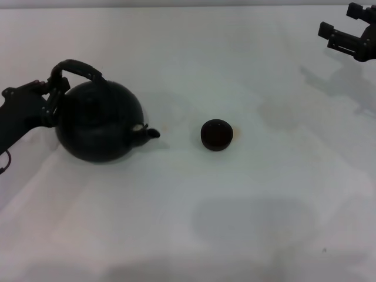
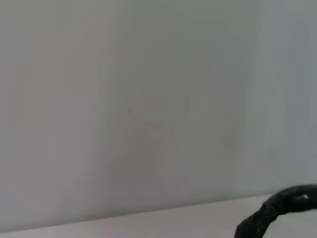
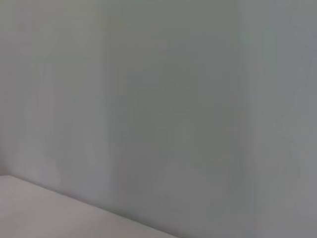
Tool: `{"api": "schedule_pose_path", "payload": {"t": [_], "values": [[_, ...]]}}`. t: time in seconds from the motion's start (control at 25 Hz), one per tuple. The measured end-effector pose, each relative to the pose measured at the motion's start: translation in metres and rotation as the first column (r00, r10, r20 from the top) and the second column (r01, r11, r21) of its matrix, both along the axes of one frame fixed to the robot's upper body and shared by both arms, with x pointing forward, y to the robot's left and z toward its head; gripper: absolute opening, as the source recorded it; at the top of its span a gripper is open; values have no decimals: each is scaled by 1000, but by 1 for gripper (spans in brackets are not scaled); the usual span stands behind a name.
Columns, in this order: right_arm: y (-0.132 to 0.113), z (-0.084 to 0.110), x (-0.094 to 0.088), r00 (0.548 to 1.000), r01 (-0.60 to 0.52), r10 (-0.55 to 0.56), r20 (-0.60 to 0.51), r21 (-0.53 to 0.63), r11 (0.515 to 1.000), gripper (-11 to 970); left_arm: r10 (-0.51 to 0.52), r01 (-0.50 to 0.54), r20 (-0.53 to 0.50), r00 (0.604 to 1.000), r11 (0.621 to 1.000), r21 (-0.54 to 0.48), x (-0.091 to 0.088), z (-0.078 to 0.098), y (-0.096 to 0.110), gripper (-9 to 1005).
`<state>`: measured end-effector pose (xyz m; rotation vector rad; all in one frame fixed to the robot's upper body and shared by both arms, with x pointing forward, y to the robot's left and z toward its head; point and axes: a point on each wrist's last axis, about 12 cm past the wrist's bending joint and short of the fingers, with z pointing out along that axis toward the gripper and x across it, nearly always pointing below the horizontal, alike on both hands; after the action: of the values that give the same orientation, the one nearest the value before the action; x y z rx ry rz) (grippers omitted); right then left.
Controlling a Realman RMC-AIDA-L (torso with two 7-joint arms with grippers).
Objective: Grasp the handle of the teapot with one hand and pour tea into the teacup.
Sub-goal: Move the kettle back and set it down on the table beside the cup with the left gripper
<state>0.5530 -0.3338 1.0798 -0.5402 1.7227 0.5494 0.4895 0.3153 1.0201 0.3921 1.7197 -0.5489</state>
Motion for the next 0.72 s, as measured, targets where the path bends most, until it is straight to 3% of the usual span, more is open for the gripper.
{"api": "schedule_pose_path", "payload": {"t": [0.72], "values": [[0,-3,-2,1000,-1,1,-9,3,1000,876,33,-35,29,999,998,55,-3,-7,2,124]]}}
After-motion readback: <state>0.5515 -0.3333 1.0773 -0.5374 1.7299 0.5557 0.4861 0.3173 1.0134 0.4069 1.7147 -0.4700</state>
